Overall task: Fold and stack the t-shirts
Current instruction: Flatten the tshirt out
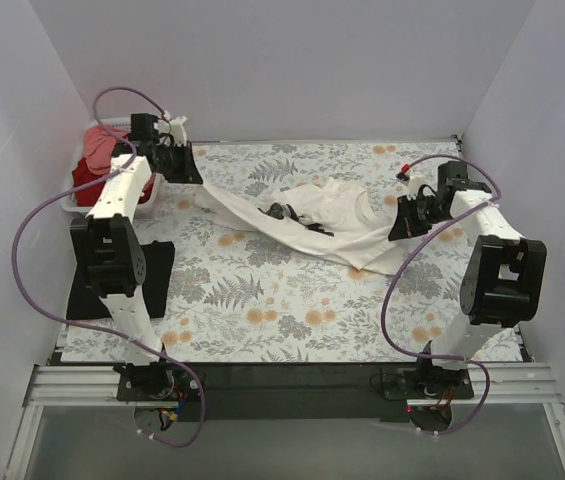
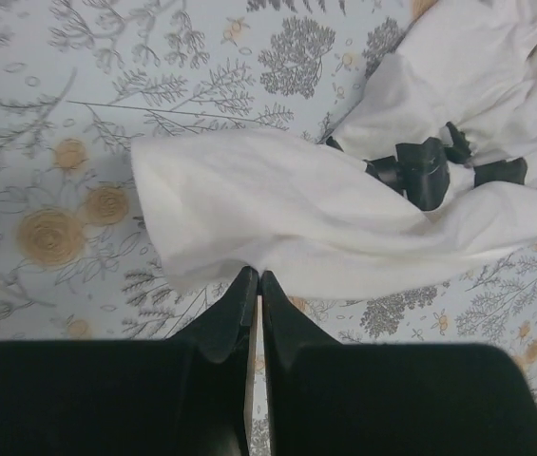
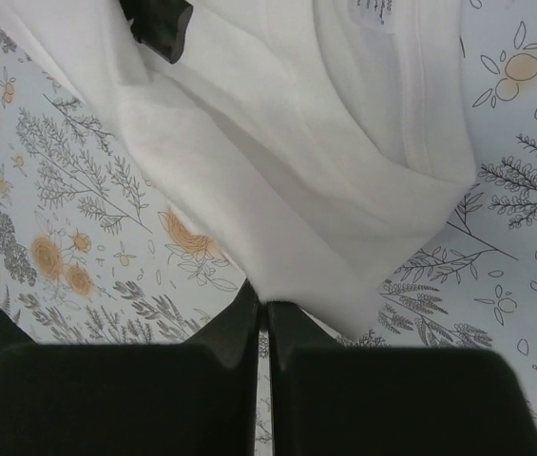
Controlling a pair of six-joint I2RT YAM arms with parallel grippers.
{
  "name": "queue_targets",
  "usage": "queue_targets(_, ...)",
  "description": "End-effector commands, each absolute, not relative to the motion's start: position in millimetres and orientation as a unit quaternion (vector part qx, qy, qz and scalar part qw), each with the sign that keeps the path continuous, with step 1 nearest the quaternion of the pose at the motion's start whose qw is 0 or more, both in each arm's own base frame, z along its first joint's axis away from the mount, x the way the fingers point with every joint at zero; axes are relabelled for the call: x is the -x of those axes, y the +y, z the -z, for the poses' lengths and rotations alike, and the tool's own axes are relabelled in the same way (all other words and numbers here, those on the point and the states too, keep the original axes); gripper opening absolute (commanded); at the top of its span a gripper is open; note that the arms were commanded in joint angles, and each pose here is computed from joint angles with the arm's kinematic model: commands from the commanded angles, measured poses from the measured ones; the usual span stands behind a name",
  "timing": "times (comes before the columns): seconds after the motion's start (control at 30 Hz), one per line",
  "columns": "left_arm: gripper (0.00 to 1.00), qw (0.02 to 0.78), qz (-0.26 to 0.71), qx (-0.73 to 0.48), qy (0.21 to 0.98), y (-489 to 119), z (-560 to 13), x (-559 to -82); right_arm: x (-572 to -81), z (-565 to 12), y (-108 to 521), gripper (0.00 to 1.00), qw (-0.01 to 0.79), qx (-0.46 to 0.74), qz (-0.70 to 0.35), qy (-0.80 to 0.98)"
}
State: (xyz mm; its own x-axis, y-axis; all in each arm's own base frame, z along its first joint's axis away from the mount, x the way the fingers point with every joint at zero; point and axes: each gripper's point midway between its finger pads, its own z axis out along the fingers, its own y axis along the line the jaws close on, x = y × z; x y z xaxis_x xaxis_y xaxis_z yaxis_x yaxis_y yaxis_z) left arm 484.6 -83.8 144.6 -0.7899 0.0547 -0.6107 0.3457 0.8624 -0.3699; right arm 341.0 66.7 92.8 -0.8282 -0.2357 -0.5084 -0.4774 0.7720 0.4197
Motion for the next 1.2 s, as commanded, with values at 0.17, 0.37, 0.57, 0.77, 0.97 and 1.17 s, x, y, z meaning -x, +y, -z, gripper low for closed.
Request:
queue_targets(0.17,0.00,0.430,0.230,-0.081,0.869,-51,-250,-483,-358,-171,65,0.01,0.313,0.228,-0.253,0.886)
queue_targets(0.37,0.00,0.443,0.258,-0.078,0.855,-59,-267,-487,-371,-212,63,0.01,0.365,0.251,-0.234,0.866)
queue_targets(0.57,0.00,0.562,0.249,-0.082,0.784,-56,-365,-491,-408,-341,33,0.01,0.513,0.267,-0.148,0.803)
queue_targets(0.77,0.00,0.703,0.249,-0.098,0.659,-63,-485,-447,-386,-492,11,0.01,0.680,0.241,-0.014,0.693)
queue_targets(0.97,0.00,0.810,0.204,-0.101,0.541,-57,-575,-370,-316,-581,-14,0.01,0.787,0.180,0.118,0.579)
queue_targets(1.17,0.00,0.861,0.159,-0.104,0.472,-52,-620,-295,-229,-644,-33,0.01,0.845,0.119,0.225,0.471)
